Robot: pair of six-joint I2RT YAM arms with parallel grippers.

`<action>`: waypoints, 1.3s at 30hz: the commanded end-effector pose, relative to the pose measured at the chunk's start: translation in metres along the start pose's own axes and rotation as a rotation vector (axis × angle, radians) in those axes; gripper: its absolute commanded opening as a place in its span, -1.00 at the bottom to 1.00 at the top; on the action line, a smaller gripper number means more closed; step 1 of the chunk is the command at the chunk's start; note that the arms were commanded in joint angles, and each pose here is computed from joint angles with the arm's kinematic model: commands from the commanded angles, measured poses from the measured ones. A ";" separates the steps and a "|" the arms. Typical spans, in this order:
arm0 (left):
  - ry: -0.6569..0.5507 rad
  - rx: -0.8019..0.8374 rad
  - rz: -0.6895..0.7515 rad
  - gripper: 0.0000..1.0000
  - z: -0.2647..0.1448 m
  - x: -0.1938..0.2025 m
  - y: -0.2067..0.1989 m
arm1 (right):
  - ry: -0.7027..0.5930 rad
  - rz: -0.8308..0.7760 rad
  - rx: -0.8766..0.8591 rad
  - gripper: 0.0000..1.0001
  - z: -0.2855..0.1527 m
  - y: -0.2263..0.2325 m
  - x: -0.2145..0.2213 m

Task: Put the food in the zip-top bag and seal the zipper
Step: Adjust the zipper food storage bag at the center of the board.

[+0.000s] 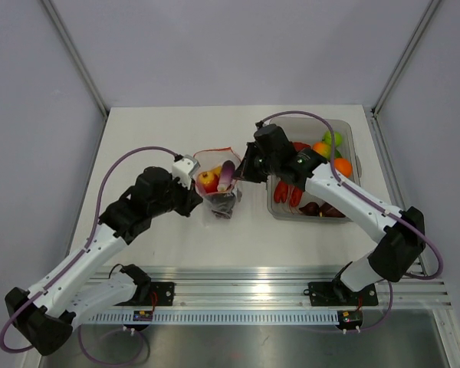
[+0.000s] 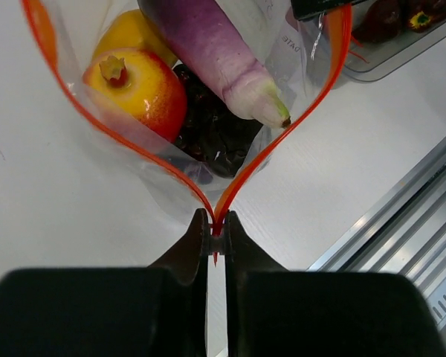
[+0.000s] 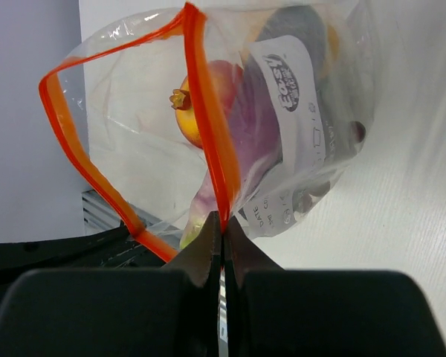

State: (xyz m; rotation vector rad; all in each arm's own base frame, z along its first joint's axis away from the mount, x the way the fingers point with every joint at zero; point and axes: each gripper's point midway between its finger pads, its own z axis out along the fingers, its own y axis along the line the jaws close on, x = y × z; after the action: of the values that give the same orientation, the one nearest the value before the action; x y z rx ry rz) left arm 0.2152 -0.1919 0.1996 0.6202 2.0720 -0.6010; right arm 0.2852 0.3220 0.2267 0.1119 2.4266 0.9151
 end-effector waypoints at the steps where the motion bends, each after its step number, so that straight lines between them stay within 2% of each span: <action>1: -0.113 -0.004 0.061 -1.00 -0.013 -0.055 -0.005 | -0.113 -0.067 -0.063 -1.00 -0.023 0.041 -0.038; 2: -0.173 -0.004 0.094 -1.00 -0.025 -0.084 -0.008 | -0.122 -0.079 -0.056 -1.00 -0.029 0.043 -0.042; 5: -0.292 -0.001 0.147 -1.00 -0.055 -0.133 -0.017 | -0.214 -0.114 -0.074 -1.00 -0.055 0.063 -0.069; 8: -0.365 0.034 0.176 -1.00 -0.073 -0.155 -0.028 | -0.273 -0.120 -0.084 -1.00 -0.073 0.068 -0.080; 10: -0.364 0.046 0.203 -1.00 -0.072 -0.151 -0.030 | -0.273 -0.119 -0.070 -0.99 -0.070 0.061 -0.077; 15: -0.209 0.061 0.167 -1.00 -0.026 -0.091 -0.019 | -0.138 -0.086 -0.005 -0.94 -0.023 0.015 -0.030; 19: -0.092 0.122 0.121 -1.00 -0.008 -0.059 -0.025 | -0.065 -0.081 0.027 -0.35 -0.010 -0.010 -0.003; 20: -0.083 0.131 0.118 -1.00 -0.007 -0.056 -0.026 | -0.070 -0.092 0.034 -0.04 -0.015 -0.013 -0.003; 21: -0.081 0.144 0.118 -1.00 -0.007 -0.054 -0.028 | -0.099 -0.109 0.067 0.14 -0.018 -0.019 -0.008; 23: -0.087 0.156 0.122 -1.00 -0.009 -0.052 -0.030 | -0.119 -0.165 0.105 0.30 -0.026 -0.021 -0.017; 30: -0.100 0.164 0.123 -1.00 -0.016 -0.052 -0.033 | -0.148 -0.358 0.253 0.37 -0.036 -0.031 -0.046; 32: -0.100 0.164 0.123 -1.00 -0.017 -0.051 -0.033 | -0.121 -0.395 0.285 0.38 -0.031 -0.034 -0.048; 34: -0.099 0.166 0.127 -1.00 -0.019 -0.051 -0.033 | -0.089 -0.439 0.332 0.47 -0.023 -0.043 -0.047; 39: -0.095 0.166 0.137 -1.00 -0.020 -0.051 -0.033 | -0.023 -0.457 0.305 0.48 -0.008 -0.050 -0.053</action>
State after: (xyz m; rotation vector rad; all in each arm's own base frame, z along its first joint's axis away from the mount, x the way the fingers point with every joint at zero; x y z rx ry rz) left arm 0.2088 -0.2092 0.2350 0.7919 1.9838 -0.6804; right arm 0.3242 0.2756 0.2276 -0.2339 2.3805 0.3821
